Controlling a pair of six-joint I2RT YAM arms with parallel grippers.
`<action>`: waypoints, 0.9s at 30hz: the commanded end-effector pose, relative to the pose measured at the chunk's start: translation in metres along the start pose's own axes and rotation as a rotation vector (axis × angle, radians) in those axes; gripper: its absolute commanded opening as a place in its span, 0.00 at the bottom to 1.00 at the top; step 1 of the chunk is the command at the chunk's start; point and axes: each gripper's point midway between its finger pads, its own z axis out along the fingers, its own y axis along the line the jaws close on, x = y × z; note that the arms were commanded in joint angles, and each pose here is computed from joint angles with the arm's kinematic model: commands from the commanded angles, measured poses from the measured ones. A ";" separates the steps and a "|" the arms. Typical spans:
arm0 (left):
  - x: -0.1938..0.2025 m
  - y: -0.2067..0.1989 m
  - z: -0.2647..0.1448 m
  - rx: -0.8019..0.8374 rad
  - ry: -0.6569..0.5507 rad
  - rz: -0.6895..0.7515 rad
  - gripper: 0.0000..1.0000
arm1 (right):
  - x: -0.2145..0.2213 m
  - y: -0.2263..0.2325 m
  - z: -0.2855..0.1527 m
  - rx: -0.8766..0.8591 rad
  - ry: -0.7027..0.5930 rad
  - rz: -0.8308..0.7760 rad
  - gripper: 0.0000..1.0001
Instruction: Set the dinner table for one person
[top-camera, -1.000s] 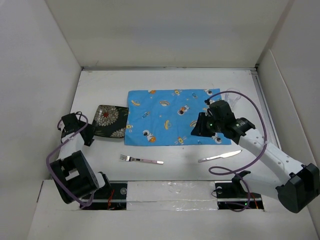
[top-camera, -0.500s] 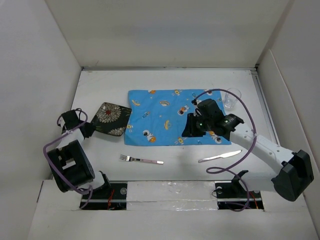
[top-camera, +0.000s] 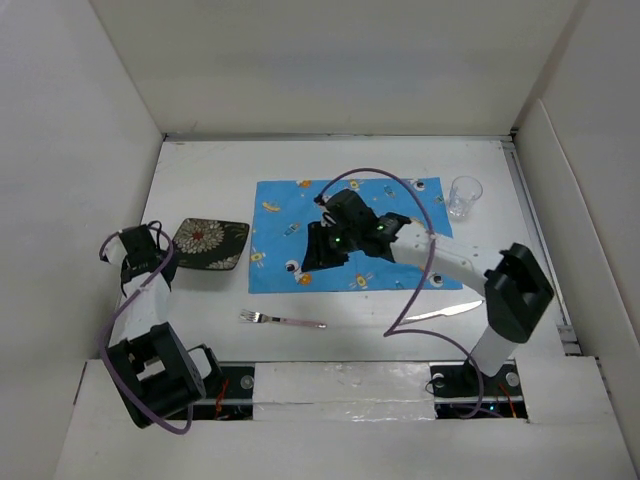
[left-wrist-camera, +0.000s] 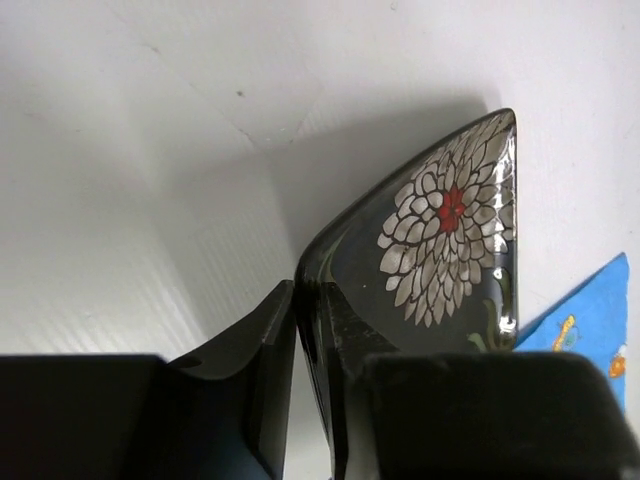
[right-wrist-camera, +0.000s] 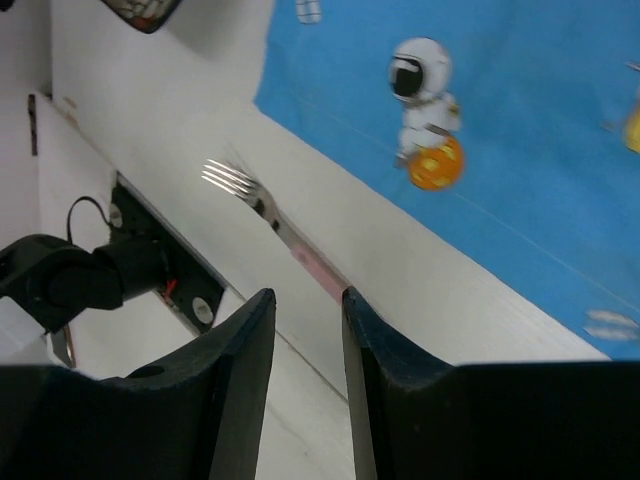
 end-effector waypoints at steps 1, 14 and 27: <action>-0.007 0.012 -0.002 -0.045 -0.049 -0.012 0.14 | -0.018 0.068 0.018 -0.179 -0.032 -0.024 0.39; -0.004 -0.017 -0.020 0.090 0.010 -0.005 0.40 | -0.035 0.082 0.128 -0.112 -0.042 0.118 0.45; 0.054 -0.094 -0.118 0.463 0.151 0.366 0.36 | -0.055 0.077 0.181 -0.062 -0.099 0.209 0.52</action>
